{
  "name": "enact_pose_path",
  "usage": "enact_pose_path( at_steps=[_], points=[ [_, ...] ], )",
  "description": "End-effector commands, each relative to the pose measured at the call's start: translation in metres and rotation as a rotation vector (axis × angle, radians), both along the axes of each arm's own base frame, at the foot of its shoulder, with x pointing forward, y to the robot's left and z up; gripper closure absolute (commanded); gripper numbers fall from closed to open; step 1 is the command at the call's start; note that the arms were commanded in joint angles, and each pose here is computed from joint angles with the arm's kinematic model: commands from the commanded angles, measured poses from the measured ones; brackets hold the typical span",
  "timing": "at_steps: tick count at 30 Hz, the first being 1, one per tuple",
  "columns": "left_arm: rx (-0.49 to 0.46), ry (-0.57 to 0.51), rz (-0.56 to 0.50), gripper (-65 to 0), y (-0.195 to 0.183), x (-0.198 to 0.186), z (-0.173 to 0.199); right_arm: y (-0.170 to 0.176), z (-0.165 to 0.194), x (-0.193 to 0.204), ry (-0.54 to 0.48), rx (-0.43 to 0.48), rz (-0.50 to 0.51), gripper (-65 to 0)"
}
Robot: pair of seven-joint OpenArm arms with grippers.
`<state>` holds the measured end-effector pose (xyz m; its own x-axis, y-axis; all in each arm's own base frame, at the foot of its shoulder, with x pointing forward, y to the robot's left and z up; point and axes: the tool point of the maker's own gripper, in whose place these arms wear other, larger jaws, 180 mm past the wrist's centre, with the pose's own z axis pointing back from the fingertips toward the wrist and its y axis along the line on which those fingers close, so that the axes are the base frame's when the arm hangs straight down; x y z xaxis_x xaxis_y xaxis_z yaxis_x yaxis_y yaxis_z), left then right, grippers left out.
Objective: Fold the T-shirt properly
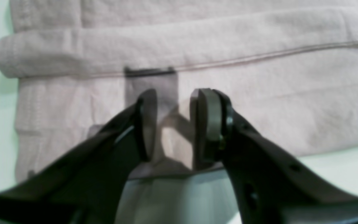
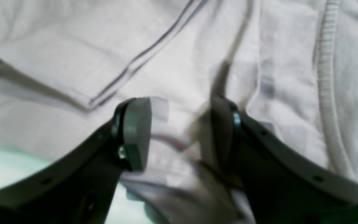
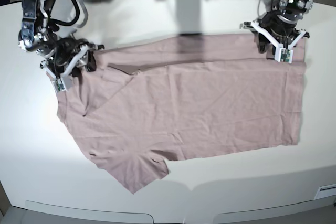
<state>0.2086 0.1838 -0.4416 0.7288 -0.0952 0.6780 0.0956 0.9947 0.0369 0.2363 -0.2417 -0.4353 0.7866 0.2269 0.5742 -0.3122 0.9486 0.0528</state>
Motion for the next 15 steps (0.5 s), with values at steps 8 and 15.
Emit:
enact_pose_path(
  at_steps=[8,15],
  points=[
    [0.036,0.070,-0.009,-21.9,0.006,-0.027,-0.010,-0.005,0.004,-0.029,0.041,0.000,-0.006,-31.9],
    [0.037,0.127,-0.010,-21.9,0.006,-0.052,-0.020,-0.005,-0.005,-0.050,0.093,-0.006,-0.002,-31.8]
  ],
)
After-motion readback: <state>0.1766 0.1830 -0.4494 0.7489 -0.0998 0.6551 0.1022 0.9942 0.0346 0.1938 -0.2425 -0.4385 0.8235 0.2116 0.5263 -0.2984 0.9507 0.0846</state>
